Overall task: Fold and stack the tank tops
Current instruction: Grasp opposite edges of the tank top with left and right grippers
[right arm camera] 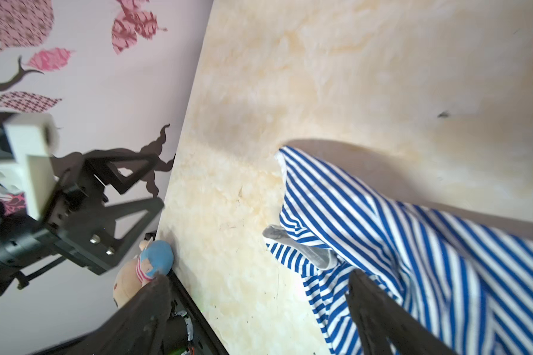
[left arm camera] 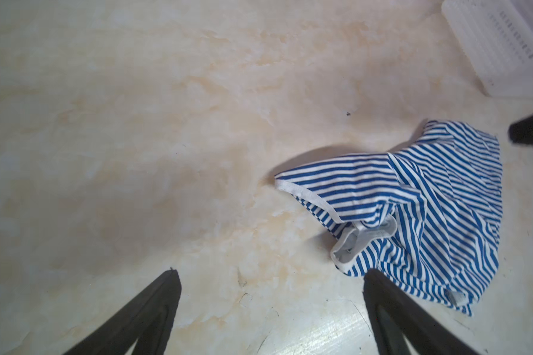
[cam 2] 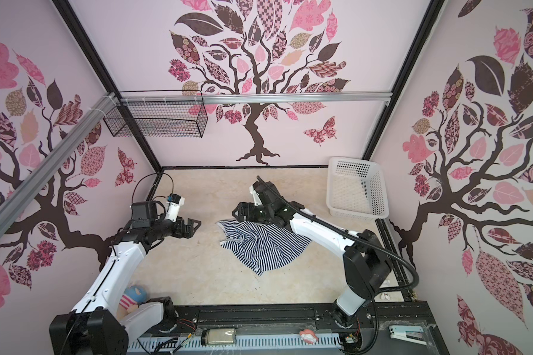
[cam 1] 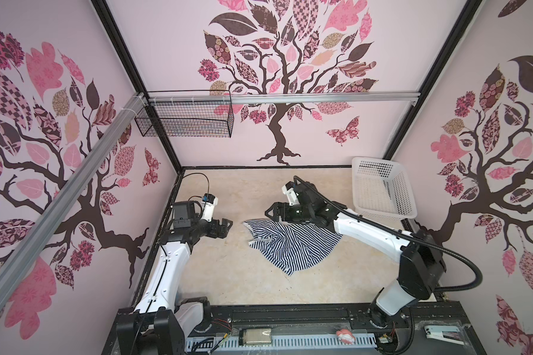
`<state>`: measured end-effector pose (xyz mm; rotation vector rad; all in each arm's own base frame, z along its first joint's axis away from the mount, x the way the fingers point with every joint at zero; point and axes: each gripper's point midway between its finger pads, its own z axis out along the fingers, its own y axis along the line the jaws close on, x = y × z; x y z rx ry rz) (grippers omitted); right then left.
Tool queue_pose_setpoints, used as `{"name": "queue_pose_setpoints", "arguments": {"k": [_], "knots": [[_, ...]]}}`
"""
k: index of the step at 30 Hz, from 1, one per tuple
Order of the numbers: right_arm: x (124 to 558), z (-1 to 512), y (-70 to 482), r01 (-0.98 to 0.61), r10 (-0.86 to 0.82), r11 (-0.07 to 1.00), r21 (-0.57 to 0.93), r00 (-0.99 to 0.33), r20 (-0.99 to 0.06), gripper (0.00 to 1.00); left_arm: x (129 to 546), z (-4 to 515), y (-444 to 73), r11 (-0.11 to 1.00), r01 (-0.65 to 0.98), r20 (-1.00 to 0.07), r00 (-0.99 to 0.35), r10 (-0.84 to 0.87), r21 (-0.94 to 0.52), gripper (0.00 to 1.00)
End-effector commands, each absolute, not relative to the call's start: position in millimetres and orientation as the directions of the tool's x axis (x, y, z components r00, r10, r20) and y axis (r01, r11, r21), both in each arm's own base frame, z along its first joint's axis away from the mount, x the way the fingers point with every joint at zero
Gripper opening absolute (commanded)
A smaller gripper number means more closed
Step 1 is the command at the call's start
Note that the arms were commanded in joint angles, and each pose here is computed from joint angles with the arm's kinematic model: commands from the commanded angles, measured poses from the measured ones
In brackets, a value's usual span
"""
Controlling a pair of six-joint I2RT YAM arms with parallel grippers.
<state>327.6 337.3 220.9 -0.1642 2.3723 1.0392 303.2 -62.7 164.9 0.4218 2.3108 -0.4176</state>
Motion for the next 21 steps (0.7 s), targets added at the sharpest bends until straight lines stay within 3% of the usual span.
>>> {"name": "queue_pose_setpoints", "arguments": {"k": [1,6,12,21], "knots": [[335.4,227.4,282.2,-0.246,0.120,0.820,0.516,-0.808,-0.576,0.93,281.4,151.2,-91.1,0.822,0.549,-0.667,-0.671,0.324,-0.153,0.97],[327.7,171.5,195.0,-0.047,0.202,0.895,0.443,-0.844,-0.497,0.94,268.5,127.3,-110.2,0.763,0.620,-0.595,-0.687,0.417,-0.181,0.97],[307.7,133.0,144.5,0.076,0.219,0.952,0.298,-0.847,-0.485,0.93,275.8,118.1,-118.1,0.739,0.639,-0.575,-0.694,0.433,-0.215,0.97],[307.5,88.1,67.1,0.310,0.423,0.896,0.319,-0.813,-0.401,0.90,283.7,89.5,-143.8,0.692,0.687,-0.487,-0.693,0.532,-0.223,0.97]]}}
